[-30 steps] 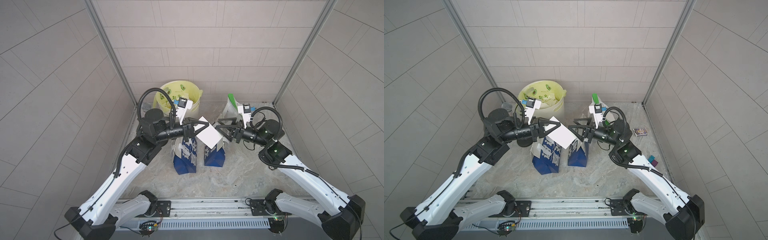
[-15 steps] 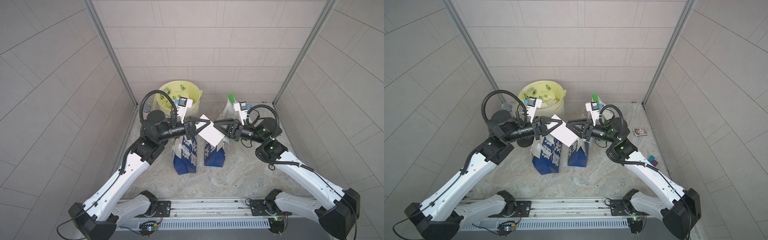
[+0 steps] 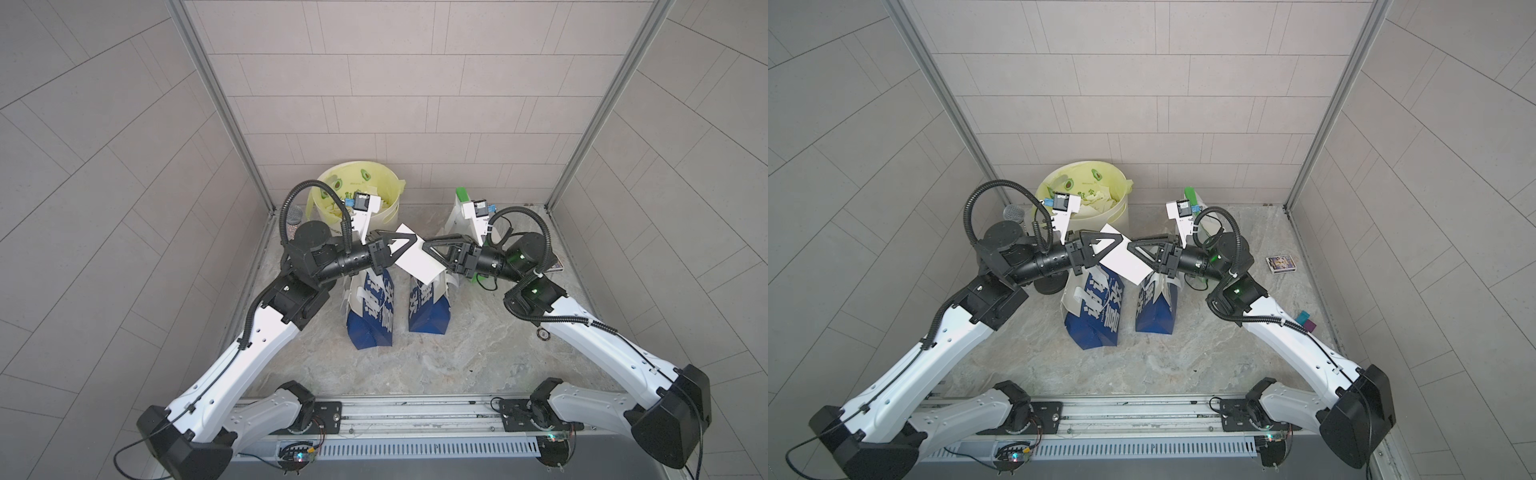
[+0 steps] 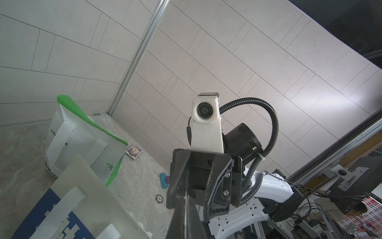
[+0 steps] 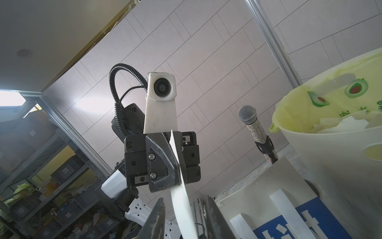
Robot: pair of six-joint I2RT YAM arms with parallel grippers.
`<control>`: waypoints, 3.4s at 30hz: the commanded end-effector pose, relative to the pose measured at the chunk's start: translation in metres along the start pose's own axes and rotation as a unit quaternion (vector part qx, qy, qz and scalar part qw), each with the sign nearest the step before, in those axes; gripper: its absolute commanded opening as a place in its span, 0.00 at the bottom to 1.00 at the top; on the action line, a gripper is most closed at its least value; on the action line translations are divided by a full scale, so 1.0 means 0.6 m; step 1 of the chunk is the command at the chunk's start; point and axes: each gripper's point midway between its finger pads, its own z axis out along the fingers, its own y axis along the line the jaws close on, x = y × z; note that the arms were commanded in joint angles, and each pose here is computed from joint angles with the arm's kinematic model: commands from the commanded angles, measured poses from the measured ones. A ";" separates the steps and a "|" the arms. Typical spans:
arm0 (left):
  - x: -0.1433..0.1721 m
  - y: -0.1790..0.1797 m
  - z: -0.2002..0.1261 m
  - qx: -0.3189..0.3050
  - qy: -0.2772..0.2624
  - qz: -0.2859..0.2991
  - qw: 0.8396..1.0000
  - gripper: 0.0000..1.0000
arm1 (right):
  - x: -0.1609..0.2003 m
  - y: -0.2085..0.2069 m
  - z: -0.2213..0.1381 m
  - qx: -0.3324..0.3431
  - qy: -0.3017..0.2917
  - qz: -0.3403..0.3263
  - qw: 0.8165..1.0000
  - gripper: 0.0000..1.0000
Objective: Shred takeout receipts and throw away
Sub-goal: Shred the takeout receipt, then place the takeout receipt in the trash bin, then shred the takeout receipt.
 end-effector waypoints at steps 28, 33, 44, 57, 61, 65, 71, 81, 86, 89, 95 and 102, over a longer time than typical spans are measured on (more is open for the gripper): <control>-0.010 0.027 0.013 -0.045 0.004 -0.033 0.998 0.00 | 0.026 -0.031 0.001 0.106 0.074 -0.123 0.984 0.00; -0.001 0.094 0.010 -0.154 0.017 -0.073 0.985 0.00 | 0.029 -0.032 -0.010 0.189 0.112 -0.299 0.929 0.00; -0.003 0.181 -0.027 -0.321 0.024 -0.063 0.945 0.00 | 0.010 0.058 -0.004 0.115 0.035 -0.355 0.927 0.00; -0.187 0.284 -0.019 -0.454 -0.024 0.135 0.880 0.03 | -0.021 0.006 -0.040 0.213 -0.011 -0.331 0.919 0.00; -0.216 0.361 -0.009 -0.496 -0.018 0.156 0.854 0.03 | -0.021 0.003 -0.047 0.223 -0.014 -0.326 0.919 0.00; -0.229 0.425 -0.006 -0.537 -0.018 0.162 0.828 0.05 | -0.016 -0.001 -0.052 0.228 -0.010 -0.320 0.919 0.00; -0.224 0.492 0.015 -0.564 -0.006 0.163 0.809 0.34 | -0.013 0.006 -0.059 0.231 0.003 -0.318 0.920 0.00; -0.263 0.399 0.015 -0.501 -0.036 0.160 0.849 0.68 | -0.016 -0.006 -0.068 0.253 0.004 -0.318 0.914 0.00; -0.230 0.285 0.026 -0.374 -0.022 0.157 0.914 0.67 | -0.020 -0.006 -0.055 0.242 0.005 -0.313 0.918 0.00; -0.168 0.214 0.015 -0.298 0.008 0.164 0.940 0.67 | -0.026 -0.002 -0.048 0.233 0.004 -0.311 0.921 0.00; -0.074 0.104 -0.028 -0.171 0.014 0.153 0.973 0.78 | -0.028 0.001 -0.028 0.208 0.012 -0.299 0.931 0.00; -0.010 0.034 -0.037 -0.036 0.026 0.099 0.994 0.85 | -0.031 0.041 0.012 0.109 0.012 -0.245 0.963 0.00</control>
